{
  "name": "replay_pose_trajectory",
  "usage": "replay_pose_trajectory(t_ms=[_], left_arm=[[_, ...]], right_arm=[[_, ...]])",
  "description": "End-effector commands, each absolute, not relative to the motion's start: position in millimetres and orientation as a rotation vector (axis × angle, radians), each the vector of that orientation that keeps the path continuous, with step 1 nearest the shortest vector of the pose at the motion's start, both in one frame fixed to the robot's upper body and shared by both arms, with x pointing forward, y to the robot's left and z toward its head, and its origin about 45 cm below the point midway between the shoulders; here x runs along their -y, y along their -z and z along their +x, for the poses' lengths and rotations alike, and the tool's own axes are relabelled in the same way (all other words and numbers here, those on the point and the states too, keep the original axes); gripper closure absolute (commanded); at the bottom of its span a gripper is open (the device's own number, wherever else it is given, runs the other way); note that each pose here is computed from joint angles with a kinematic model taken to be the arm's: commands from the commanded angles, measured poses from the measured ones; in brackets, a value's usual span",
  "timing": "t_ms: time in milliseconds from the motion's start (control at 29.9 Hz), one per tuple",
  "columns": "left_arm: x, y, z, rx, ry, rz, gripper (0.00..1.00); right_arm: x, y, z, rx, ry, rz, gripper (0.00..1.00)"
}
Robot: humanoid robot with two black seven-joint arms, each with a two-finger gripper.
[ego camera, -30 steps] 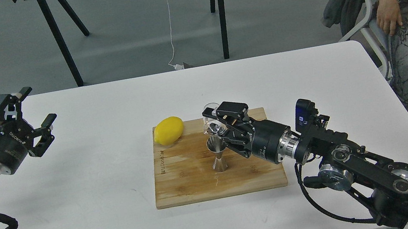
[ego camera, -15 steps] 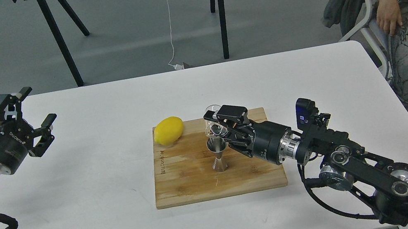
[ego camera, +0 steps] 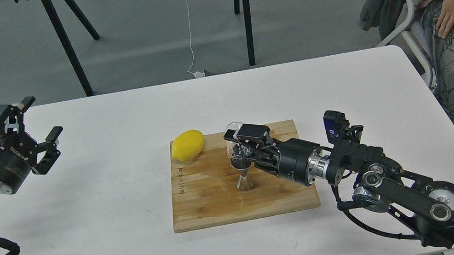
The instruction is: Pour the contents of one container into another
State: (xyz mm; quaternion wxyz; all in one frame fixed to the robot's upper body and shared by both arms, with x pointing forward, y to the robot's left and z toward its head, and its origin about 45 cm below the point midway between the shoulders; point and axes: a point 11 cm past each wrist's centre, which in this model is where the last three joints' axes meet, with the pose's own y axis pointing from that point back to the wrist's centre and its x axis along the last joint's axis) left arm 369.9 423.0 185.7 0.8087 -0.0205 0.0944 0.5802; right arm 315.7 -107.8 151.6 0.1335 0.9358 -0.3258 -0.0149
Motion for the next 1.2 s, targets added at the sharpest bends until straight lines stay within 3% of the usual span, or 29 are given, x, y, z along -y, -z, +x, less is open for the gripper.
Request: replay_pose_trajectory(t_ms=[0, 1170], left_arm=[[-423.0, -185.7, 369.9, -0.202, -1.241, -0.044, 0.08], [-423.5, -185.7, 369.6, -0.202, -1.241, -0.043, 0.08]], right_arm=[[108.9, -149.2, 315.9, 0.934, -0.001, 2.693, 0.53], [114.5, -154.4, 323.6, 0.916, -0.104, 2.657, 0.53]])
